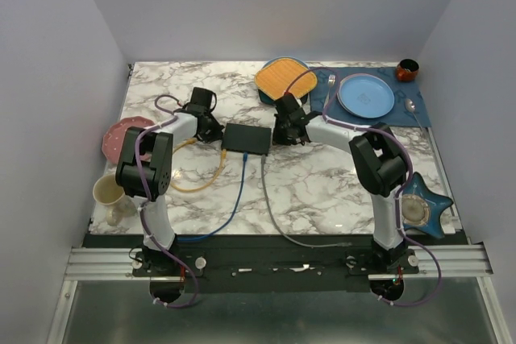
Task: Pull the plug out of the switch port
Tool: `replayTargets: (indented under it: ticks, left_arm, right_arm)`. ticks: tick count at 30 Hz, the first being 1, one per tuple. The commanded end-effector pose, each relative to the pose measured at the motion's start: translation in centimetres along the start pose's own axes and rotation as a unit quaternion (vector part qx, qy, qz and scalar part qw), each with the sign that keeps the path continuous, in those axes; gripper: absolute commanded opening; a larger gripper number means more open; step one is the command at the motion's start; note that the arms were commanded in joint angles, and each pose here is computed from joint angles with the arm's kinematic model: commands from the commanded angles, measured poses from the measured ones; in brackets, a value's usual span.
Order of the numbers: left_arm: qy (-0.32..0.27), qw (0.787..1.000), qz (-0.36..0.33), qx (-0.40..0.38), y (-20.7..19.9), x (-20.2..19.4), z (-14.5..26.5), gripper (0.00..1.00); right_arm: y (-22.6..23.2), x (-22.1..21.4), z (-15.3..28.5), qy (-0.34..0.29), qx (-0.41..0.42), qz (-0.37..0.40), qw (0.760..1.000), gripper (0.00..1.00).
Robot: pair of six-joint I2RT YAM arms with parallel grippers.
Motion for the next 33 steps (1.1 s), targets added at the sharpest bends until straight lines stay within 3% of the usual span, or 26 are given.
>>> replayTargets:
  ticks: [1, 6, 13, 18, 22, 23, 24, 26, 27, 28, 29, 30, 31, 33]
  left_arm:
    - [0.037, 0.999, -0.012, -0.022, 0.0, -3.9, 0.7, 0.00]
    - [0.057, 0.997, -0.040, -0.043, -1.1, -7.3, 1.5, 0.00]
    - [0.064, 0.996, -0.053, -0.043, 0.4, -10.3, 3.8, 0.00]
    - [0.029, 0.998, -0.054, -0.019, 1.8, -9.7, 5.2, 0.00]
    - [-0.021, 0.997, -0.074, -0.029, 0.6, -7.3, 7.8, 0.00]
    - [-0.030, 0.996, -0.077, -0.033, 0.4, -6.9, 8.3, 0.08]
    - [-0.039, 0.995, -0.079, -0.037, 0.3, -6.7, 8.8, 0.39]
    - [-0.067, 0.993, -0.082, -0.051, 0.0, -5.9, 10.3, 0.62]
    - [-0.076, 0.992, -0.082, -0.054, -0.1, -5.6, 10.8, 0.81]
    - [-0.085, 0.991, -0.081, -0.061, -0.1, -5.5, 11.5, 0.92]
    - [-0.090, 0.990, -0.082, -0.066, -0.2, -5.3, 11.8, 0.99]
    - [-0.093, 0.990, -0.083, -0.069, -0.3, -5.3, 12.0, 0.99]
    - [-0.096, 0.989, -0.081, -0.073, -0.2, -5.3, 12.2, 0.99]
    - [-0.096, 0.989, -0.079, -0.085, -0.6, -5.3, 12.3, 0.99]
  right_arm:
    - [1.3, -0.8, 0.2, 0.022, 0.050, 0.010, 0.998, 0.01]
    - [0.8, -2.4, 1.1, 0.040, 0.070, 0.008, 0.997, 0.01]
    - [-1.4, -5.8, 3.3, 0.056, 0.074, 0.005, 0.996, 0.01]
    - [-2.0, -7.0, 4.3, 0.053, 0.073, -0.001, 0.996, 0.01]
    - [-2.4, -5.3, 6.0, 0.010, 0.055, 0.011, 0.998, 0.01]
    - [-2.2, -4.6, 7.3, -0.006, 0.059, 0.014, 0.998, 0.02]
    - [-2.6, -4.1, 7.9, -0.022, 0.051, 0.019, 0.998, 0.04]
    - [-2.9, -2.7, 9.8, -0.061, 0.046, 0.031, 0.997, 0.11]
    - [-3.2, -2.6, 10.4, -0.071, 0.042, 0.034, 0.996, 0.14]
    - [-3.5, -2.3, 10.8, -0.083, 0.036, 0.042, 0.995, 0.21]
    - [-3.6, -2.0, 11.5, -0.094, 0.036, 0.045, 0.994, 0.27]
    - [-3.5, -1.5, 12.5, -0.108, 0.041, 0.046, 0.992, 0.34]
    - [-4.0, -1.5, 12.8, -0.118, 0.032, 0.048, 0.991, 0.51]
    - [-4.2, -0.9, 13.9, -0.140, 0.031, 0.045, 0.989, 0.64]
Point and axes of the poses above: each gripper's point midway between its finger pads, its own z axis back along the fingers, its own y axis along the line the jaws close on, x = y × z, the point moved 3 cm from there along z, back along the fingers, and after that the axes turned 4 degrees about -z, right-handed, at the moved point
